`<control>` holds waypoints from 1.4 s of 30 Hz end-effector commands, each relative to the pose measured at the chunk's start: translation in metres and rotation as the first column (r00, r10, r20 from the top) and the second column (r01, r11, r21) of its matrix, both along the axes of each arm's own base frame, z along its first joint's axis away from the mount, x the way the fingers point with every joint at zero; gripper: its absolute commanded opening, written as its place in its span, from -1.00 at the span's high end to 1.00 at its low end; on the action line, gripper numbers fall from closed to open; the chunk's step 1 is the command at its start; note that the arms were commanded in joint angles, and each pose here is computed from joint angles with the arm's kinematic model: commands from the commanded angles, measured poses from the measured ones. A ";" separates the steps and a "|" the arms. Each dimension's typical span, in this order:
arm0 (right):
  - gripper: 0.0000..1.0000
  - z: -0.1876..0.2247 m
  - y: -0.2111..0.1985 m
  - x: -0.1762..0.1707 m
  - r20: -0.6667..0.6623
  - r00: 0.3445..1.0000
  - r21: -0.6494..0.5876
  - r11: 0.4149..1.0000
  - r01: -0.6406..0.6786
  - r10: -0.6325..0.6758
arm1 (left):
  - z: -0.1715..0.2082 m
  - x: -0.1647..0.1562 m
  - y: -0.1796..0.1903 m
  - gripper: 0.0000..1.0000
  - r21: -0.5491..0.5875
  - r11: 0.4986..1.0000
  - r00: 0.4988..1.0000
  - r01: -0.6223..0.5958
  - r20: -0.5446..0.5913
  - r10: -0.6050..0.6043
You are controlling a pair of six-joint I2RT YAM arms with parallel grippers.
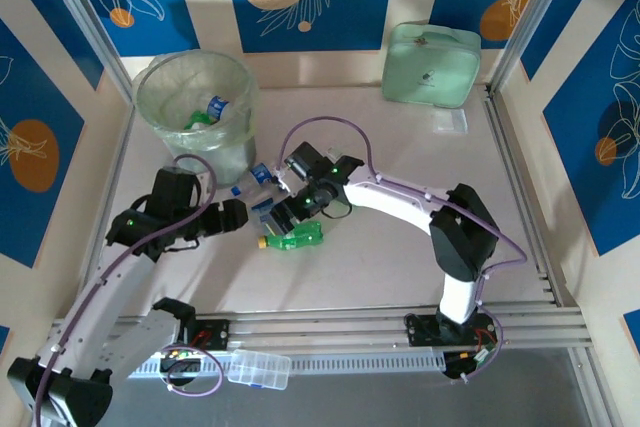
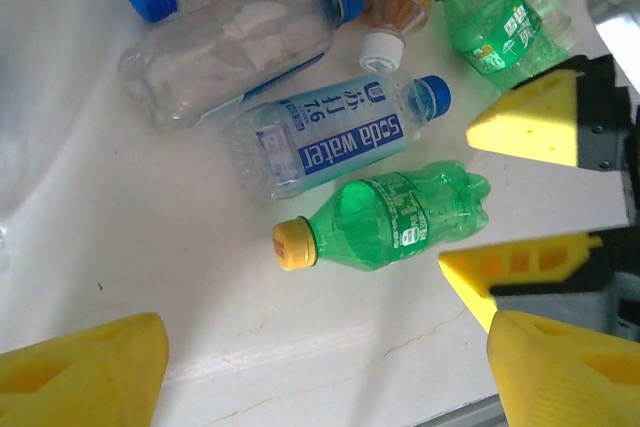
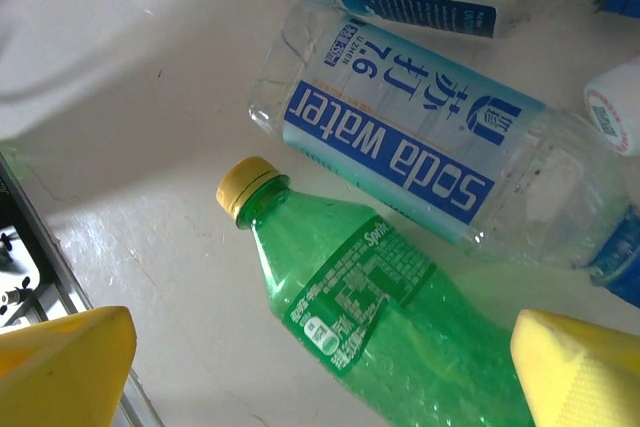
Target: Put the plastic bottles in the bin
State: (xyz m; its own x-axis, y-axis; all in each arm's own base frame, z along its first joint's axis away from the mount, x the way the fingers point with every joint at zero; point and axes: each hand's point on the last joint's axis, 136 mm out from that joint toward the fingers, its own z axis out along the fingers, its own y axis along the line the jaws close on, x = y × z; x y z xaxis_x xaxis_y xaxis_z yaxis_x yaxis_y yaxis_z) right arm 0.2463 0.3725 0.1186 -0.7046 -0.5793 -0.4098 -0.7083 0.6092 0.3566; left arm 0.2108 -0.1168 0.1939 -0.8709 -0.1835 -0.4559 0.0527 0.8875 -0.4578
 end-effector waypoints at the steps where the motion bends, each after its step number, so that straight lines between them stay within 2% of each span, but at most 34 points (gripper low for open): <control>1: -0.94 -0.002 0.004 -0.010 -0.095 0.995 0.028 0.999 -0.023 0.026 | 0.008 -0.001 0.003 -0.69 0.021 1.000 0.999 0.014 0.051 -0.015; 7: -0.95 -0.021 -0.002 -0.022 -0.160 0.986 0.024 0.999 -0.033 0.036 | 0.024 0.021 0.000 -0.70 -0.008 1.000 0.988 -0.013 0.152 0.014; 12: -0.97 -0.033 -0.009 -0.031 -0.171 0.984 -0.012 0.998 -0.060 0.057 | 0.028 0.019 -0.005 -0.70 -0.028 1.000 0.987 0.011 0.160 -0.006; 15: -0.97 -0.039 -0.014 -0.035 -0.153 0.985 -0.044 0.995 -0.089 0.081 | 0.024 0.017 0.000 -0.71 -0.004 1.000 0.987 0.003 0.158 -0.002; 19: -0.98 -0.054 -0.021 -0.042 -0.071 0.985 -0.166 0.972 -0.167 0.157 | 0.018 0.015 0.000 -0.71 0.001 1.000 0.989 0.005 0.146 -0.005; 23: -0.97 -0.062 -0.023 -0.050 -0.045 0.977 -0.223 0.951 -0.214 0.209 | 0.009 0.013 0.004 -0.71 0.016 1.000 0.992 -0.011 0.126 0.009; 32: -0.77 -0.080 -0.024 -0.055 0.015 0.957 -0.330 0.905 -0.270 0.291 | 0.000 0.010 0.008 -0.71 0.034 0.999 0.994 -0.023 0.111 0.019; 42: -0.47 -0.091 -0.016 -0.059 0.026 0.945 -0.349 0.889 -0.297 0.326 | -0.002 0.011 0.009 -0.71 0.035 0.999 0.994 -0.032 0.110 0.028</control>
